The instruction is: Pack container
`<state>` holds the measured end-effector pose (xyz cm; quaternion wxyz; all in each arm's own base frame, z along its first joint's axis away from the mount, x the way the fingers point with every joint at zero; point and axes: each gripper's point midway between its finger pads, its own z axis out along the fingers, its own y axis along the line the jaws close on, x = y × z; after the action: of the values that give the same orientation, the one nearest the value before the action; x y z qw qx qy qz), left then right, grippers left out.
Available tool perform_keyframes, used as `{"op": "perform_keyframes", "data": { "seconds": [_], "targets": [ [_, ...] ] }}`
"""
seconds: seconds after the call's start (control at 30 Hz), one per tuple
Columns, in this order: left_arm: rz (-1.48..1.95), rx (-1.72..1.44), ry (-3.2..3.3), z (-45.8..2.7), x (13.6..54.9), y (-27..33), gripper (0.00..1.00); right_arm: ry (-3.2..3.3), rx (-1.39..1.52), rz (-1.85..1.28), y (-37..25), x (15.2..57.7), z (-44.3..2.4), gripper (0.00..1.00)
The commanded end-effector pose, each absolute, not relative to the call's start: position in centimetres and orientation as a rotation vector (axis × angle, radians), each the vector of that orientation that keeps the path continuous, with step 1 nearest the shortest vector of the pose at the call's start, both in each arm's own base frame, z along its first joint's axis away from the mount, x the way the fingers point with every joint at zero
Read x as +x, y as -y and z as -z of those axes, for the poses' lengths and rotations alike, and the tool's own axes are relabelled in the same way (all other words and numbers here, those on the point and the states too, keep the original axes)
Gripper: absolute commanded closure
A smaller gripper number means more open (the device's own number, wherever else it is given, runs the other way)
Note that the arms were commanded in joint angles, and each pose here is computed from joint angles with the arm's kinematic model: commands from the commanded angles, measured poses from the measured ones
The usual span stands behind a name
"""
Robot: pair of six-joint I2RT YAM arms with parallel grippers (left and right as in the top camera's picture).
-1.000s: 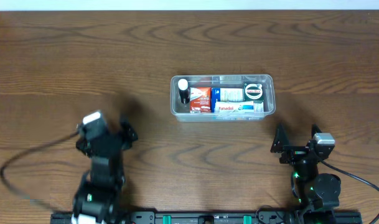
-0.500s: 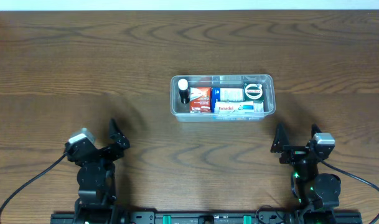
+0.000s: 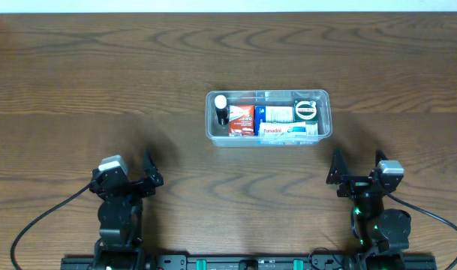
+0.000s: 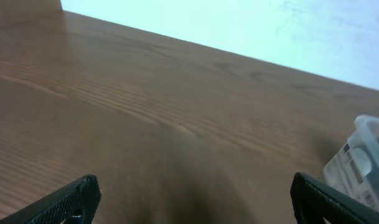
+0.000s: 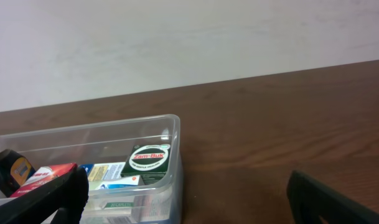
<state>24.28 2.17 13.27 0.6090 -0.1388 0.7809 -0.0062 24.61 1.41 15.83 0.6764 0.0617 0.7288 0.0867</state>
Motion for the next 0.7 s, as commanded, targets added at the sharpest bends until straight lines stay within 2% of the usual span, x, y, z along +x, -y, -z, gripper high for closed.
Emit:
{"op": "perform_keyframes", "data": {
  "seconds": [0.0,0.33,0.67],
  "targets": [
    [0.012,-0.271,-1.817,-12.3,24.2,-1.8,0.02,-1.641,0.12,-0.191,-1.6,24.6,-15.7,0.01],
    [0.01,-0.083,-1.768,-13.0,24.3,-0.5,0.02,-1.641,0.12,-0.191,-1.6,24.6,-15.7,0.01],
    [-0.007,-0.061,-1.737,-13.7,24.2,-0.5,0.02,-1.641,0.12,-0.191,-1.6,24.6,-15.7,0.01]
  ]
}}
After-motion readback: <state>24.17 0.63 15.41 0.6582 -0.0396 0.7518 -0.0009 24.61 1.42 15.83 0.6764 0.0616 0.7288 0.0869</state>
